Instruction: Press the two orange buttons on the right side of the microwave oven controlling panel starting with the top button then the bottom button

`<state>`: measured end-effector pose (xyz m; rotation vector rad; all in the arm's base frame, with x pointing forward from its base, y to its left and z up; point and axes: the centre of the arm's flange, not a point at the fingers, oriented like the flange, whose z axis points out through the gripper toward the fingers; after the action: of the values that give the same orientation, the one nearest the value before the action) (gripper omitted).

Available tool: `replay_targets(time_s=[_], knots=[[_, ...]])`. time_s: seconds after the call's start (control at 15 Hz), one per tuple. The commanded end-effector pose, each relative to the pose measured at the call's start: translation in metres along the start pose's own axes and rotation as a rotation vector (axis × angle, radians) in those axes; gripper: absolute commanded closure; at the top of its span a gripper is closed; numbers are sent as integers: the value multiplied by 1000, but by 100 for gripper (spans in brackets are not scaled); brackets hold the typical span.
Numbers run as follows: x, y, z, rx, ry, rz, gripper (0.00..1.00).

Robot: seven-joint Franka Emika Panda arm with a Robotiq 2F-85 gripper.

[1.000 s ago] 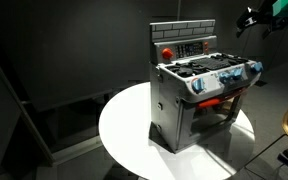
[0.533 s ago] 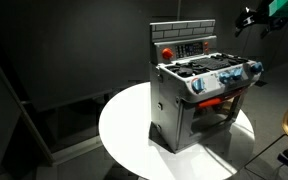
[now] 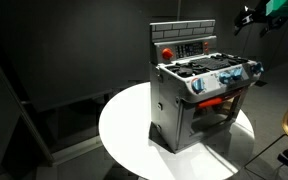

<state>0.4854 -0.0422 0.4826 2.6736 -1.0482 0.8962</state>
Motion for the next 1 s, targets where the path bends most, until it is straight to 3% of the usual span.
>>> replay_targets(time_s=[0.0,0.47,0.93], knots=[[15,-16,11,7,33,34,0],[22,-34,41,-2,26,55,0],[30,-56,64,40,-30,77,0]])
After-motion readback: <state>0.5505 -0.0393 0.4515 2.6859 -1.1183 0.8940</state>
